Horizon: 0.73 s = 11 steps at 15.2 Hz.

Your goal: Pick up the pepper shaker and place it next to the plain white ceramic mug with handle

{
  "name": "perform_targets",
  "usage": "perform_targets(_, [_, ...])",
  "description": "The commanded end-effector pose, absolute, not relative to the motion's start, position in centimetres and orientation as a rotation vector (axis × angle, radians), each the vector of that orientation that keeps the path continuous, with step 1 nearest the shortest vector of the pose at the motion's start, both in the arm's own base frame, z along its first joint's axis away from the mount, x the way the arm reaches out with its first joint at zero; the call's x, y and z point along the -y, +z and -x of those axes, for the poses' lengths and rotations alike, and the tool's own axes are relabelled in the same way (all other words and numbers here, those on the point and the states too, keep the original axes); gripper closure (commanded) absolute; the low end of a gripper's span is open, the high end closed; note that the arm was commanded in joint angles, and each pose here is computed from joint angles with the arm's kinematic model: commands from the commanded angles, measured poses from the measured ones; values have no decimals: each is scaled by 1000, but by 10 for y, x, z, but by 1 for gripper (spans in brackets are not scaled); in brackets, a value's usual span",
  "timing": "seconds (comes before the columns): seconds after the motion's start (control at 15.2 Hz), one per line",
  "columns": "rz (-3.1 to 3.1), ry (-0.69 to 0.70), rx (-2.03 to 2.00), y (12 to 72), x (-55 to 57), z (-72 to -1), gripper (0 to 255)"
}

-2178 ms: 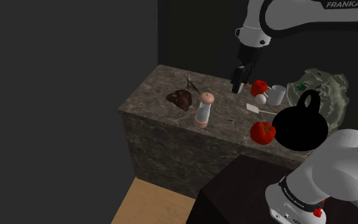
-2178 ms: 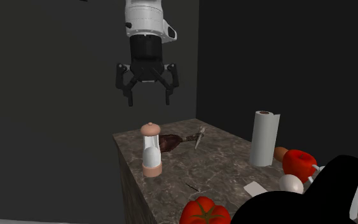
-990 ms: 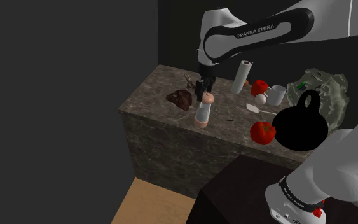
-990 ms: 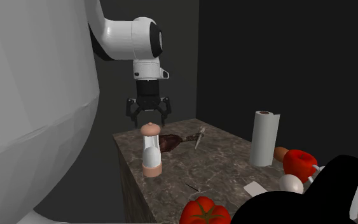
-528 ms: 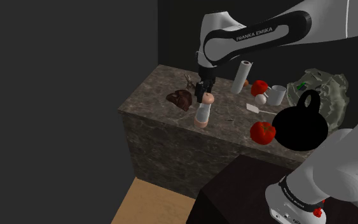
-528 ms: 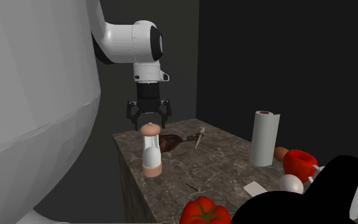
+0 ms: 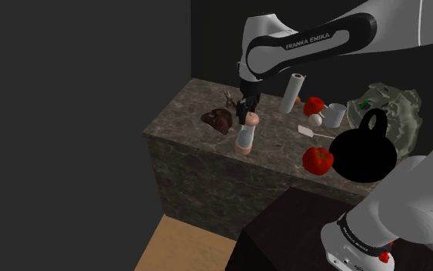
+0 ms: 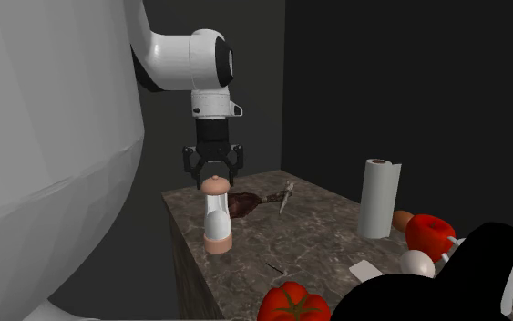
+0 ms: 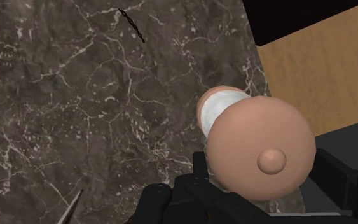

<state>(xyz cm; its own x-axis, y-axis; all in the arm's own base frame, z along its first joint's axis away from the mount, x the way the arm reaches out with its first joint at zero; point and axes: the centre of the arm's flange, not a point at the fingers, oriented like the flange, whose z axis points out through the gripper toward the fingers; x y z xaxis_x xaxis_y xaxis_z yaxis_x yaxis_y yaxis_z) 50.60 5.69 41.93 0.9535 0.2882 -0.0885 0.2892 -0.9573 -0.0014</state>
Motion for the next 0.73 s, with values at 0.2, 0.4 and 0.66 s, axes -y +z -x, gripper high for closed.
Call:
perform_targets(0.2, [-3093,-138,-457,424,-57,-506,255])
perform_targets(0.4, [-3093,-138,-457,440,-57,-506,255])
perform_targets(0.66, [-3093,-138,-457,461,-57,-506,255])
